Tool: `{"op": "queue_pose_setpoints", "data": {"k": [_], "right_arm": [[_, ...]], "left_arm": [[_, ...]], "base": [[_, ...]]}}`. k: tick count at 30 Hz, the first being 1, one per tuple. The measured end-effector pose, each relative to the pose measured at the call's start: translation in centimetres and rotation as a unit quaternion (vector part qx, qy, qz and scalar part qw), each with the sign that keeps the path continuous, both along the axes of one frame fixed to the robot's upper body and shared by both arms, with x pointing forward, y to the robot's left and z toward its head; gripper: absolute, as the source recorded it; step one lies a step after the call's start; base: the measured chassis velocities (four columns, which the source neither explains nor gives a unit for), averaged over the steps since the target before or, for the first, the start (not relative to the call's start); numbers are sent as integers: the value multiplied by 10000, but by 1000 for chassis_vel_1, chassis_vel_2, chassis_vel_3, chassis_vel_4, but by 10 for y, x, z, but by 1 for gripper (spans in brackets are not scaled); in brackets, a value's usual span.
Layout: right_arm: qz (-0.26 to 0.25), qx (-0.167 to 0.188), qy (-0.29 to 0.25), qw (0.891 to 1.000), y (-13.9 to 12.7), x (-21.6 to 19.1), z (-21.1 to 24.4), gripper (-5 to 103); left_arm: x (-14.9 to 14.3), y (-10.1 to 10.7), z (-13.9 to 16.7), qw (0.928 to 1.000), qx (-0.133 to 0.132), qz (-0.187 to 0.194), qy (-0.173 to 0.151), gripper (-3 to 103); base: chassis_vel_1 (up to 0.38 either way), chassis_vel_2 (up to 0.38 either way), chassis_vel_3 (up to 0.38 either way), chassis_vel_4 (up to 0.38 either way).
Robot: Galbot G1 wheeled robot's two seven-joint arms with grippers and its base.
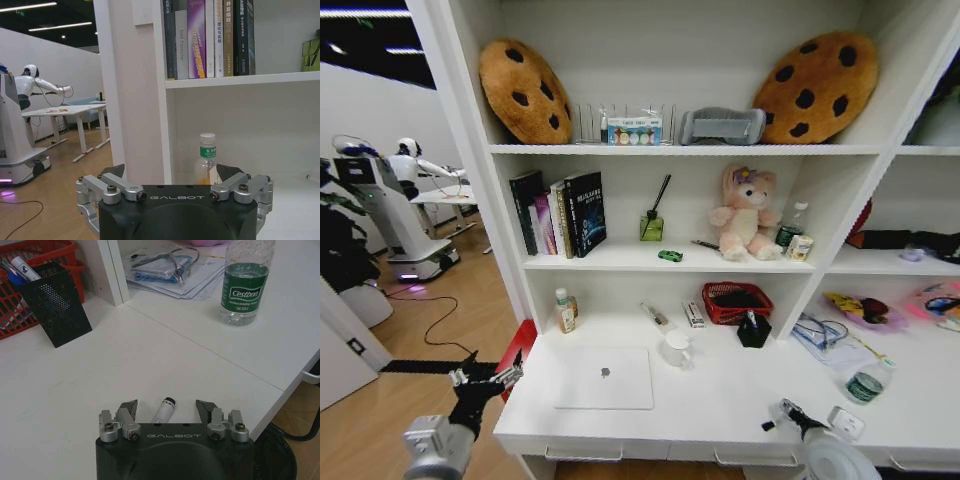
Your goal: Organize the objects on the table.
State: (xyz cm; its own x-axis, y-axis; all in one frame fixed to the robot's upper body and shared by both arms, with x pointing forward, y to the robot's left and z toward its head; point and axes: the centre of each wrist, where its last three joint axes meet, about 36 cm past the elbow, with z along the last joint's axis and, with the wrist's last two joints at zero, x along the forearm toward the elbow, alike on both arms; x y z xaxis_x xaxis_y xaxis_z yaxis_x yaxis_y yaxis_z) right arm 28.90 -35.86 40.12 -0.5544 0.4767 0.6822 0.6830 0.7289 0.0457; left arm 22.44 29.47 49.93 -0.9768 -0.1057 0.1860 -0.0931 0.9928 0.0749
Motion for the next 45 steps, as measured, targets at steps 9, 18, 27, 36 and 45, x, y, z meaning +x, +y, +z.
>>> {"op": "queue_pose_setpoints", "data": {"k": [9,18,27,36,45], "right_arm": [[16,-5,8,10000,2,2,-2,41],[22,22,42,10000,7,-2,-3,10],[873,-203,-863,9922,-9,-6,17,10],[3410,-2382,-3362,8449,-112,60,55,10],[3599,-3172,-4036,7791,-131,115,-24,10]], "left_arm": [[0,0,0,10000,0,0,0,100],[0,0,0,10000,0,0,0,100],[0,0,0,10000,-1,0,0,100],[0,0,0,10000,0,1,0,100],[0,0,0,10000,-1,-1,0,100]], "base": [[0,0,0,0],[0,0,0,0],[0,0,0,0],[0,0,0,0],[0,0,0,0]]}}
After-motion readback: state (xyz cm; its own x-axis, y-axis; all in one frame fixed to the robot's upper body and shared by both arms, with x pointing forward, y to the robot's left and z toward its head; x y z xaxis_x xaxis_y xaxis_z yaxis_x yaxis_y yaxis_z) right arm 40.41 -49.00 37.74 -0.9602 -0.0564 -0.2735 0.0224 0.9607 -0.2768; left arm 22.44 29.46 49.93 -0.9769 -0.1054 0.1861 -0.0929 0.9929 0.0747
